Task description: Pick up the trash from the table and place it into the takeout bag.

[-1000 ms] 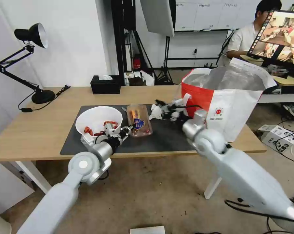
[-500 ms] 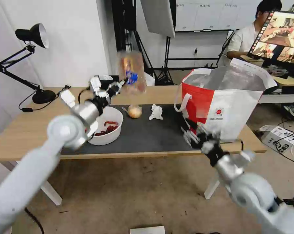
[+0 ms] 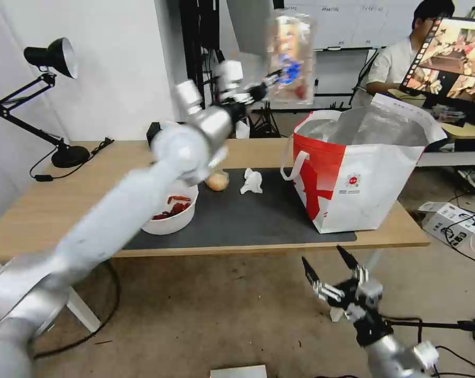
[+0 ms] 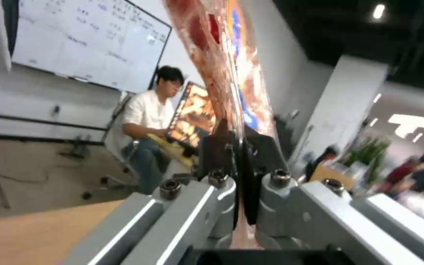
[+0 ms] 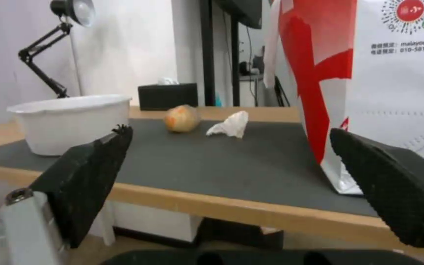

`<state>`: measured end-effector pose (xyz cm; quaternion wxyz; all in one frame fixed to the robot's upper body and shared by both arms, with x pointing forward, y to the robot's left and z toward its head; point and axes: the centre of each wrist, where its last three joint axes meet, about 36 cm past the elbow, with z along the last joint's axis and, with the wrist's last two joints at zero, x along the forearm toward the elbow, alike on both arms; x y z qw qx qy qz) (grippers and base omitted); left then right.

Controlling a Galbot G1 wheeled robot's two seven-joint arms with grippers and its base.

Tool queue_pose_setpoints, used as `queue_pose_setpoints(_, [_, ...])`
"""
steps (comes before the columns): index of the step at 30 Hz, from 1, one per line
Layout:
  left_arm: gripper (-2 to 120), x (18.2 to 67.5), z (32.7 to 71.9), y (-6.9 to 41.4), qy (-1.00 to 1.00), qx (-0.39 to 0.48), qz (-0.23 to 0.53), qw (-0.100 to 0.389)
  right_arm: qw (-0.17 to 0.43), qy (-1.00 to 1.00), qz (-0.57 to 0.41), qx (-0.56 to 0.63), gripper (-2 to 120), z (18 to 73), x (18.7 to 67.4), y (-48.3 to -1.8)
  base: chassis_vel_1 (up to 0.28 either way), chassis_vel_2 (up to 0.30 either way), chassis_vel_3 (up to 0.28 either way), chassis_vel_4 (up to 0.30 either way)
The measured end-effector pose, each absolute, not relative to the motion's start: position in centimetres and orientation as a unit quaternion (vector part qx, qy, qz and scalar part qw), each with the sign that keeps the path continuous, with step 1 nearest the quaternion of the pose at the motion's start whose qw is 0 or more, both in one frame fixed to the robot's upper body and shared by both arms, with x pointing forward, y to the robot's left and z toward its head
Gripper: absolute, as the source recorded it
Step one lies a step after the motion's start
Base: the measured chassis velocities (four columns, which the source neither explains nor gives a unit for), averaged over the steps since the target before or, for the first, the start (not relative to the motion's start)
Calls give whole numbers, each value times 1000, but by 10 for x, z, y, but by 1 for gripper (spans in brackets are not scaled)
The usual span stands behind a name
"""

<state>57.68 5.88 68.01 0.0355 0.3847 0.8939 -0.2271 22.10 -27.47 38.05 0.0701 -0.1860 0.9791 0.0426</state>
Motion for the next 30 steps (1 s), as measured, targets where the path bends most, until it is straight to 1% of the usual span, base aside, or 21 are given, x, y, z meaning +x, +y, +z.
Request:
queue_pose_setpoints(1, [0, 583, 671, 32, 903, 381, -194, 40, 68, 979, 42, -185, 100, 378, 217, -271, 0, 0, 0, 0])
queue_pose_setpoints(2, [0, 583, 671, 32, 903, 381, -194, 40, 68, 979, 42, -185, 100, 378, 217, -271, 0, 0, 0, 0])
queue_pose_setpoints(4, [0, 590, 651, -2, 913, 378, -146, 45, 66, 979, 41, -187, 100, 376, 214, -265, 0, 0, 0, 0])
queue_pose_setpoints(5, [0, 590, 651, -2, 913, 378, -146, 45, 66, 979, 41, -187, 100, 376, 214, -265, 0, 0, 0, 0])
queue_pose_setpoints(6, [0, 594, 638, -17, 917, 376, -119, 49, 66, 979, 41, -188, 100, 375, 213, -262, 0, 0, 0, 0])
queue_pose_setpoints(8, [0, 597, 623, -31, 920, 380, -84, 55, 65, 979, 42, -189, 100, 375, 212, -259, 0, 0, 0, 0])
queue_pose_setpoints(12, [0, 598, 609, -42, 916, 393, -68, 50, 62, 979, 42, -189, 100, 373, 212, -258, 0, 0, 0, 0])
queue_pose_setpoints(15, [0, 598, 607, -42, 913, 399, -67, 48, 61, 979, 42, -188, 100, 371, 212, -259, 0, 0, 0, 0])
queue_pose_setpoints(20, [1, 599, 604, -31, 898, 432, -78, 20, 54, 979, 41, -190, 100, 366, 217, -260, 0, 0, 0, 0])
queue_pose_setpoints(21, [5, 599, 603, -30, 897, 434, -81, 16, 53, 979, 42, -190, 100, 365, 218, -260, 0, 0, 0, 0])
queue_pose_setpoints(22, [5, 599, 603, -30, 897, 434, -81, 16, 53, 979, 42, -190, 100, 365, 218, -260, 0, 0, 0, 0])
queue_pose_setpoints(24, [15, 600, 601, -28, 896, 434, -90, 6, 47, 979, 44, -191, 100, 364, 220, -259, 0, 0, 0, 0])
queue_pose_setpoints(25, [15, 600, 601, -28, 896, 434, -90, 6, 47, 979, 44, -191, 100, 364, 220, -259, 0, 0, 0, 0])
queue_pose_setpoints(27, [27, 602, 601, -27, 896, 432, -101, -2, 43, 979, 46, -192, 100, 362, 220, -257, 0, 0, 0, 0])
queue_pose_setpoints(28, [27, 602, 601, -27, 896, 432, -101, -2, 43, 979, 46, -192, 100, 362, 220, -257, 0, 0, 0, 0])
queue_pose_setpoints(30, [36, 602, 601, -25, 896, 431, -103, -4, 37, 979, 47, -196, 100, 361, 222, -258, 0, 0, 0, 0])
